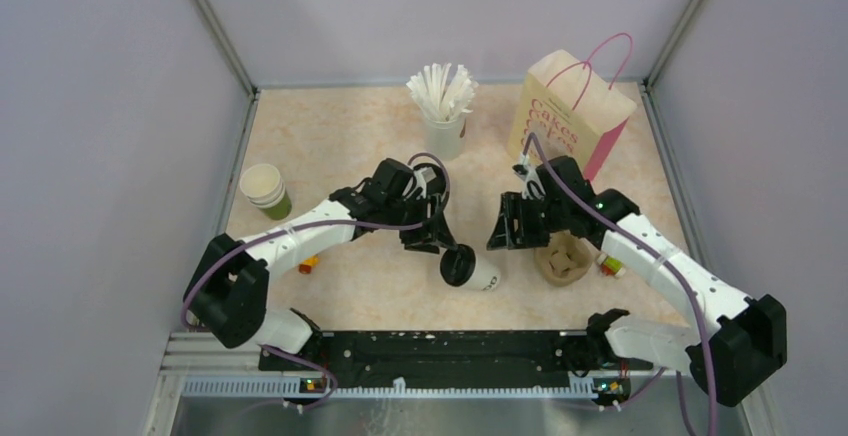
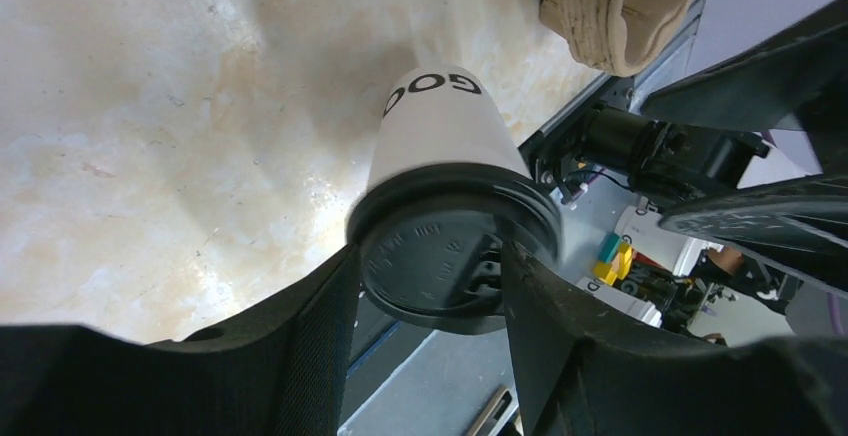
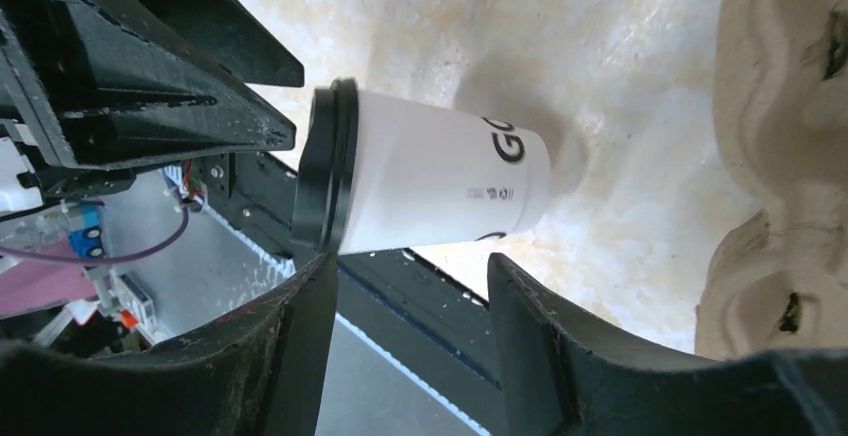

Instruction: Pack the takeout coffee

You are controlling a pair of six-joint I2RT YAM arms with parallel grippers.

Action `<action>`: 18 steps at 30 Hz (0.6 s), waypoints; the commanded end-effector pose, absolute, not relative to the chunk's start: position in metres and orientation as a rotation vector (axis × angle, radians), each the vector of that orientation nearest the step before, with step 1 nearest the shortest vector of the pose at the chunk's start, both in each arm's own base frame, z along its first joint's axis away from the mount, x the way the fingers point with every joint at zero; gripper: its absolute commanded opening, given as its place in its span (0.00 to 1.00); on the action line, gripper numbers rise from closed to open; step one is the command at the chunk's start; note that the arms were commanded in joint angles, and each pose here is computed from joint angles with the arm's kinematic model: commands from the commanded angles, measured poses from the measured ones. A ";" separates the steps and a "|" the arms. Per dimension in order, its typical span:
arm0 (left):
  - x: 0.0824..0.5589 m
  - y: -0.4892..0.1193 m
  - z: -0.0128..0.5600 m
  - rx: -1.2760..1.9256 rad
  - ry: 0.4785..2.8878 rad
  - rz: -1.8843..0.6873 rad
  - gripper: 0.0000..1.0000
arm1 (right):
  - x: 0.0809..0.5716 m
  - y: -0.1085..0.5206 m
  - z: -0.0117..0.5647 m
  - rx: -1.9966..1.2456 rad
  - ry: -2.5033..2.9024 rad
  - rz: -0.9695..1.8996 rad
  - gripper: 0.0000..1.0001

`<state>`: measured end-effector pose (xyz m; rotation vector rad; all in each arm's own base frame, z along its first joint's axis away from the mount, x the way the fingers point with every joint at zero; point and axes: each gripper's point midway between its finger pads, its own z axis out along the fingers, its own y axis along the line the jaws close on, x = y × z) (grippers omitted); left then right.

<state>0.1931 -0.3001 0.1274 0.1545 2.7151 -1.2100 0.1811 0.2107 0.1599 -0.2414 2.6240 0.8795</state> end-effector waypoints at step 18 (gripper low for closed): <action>0.228 -0.271 0.150 0.107 2.626 -1.010 0.60 | 0.178 0.237 0.173 -0.011 2.650 0.804 0.64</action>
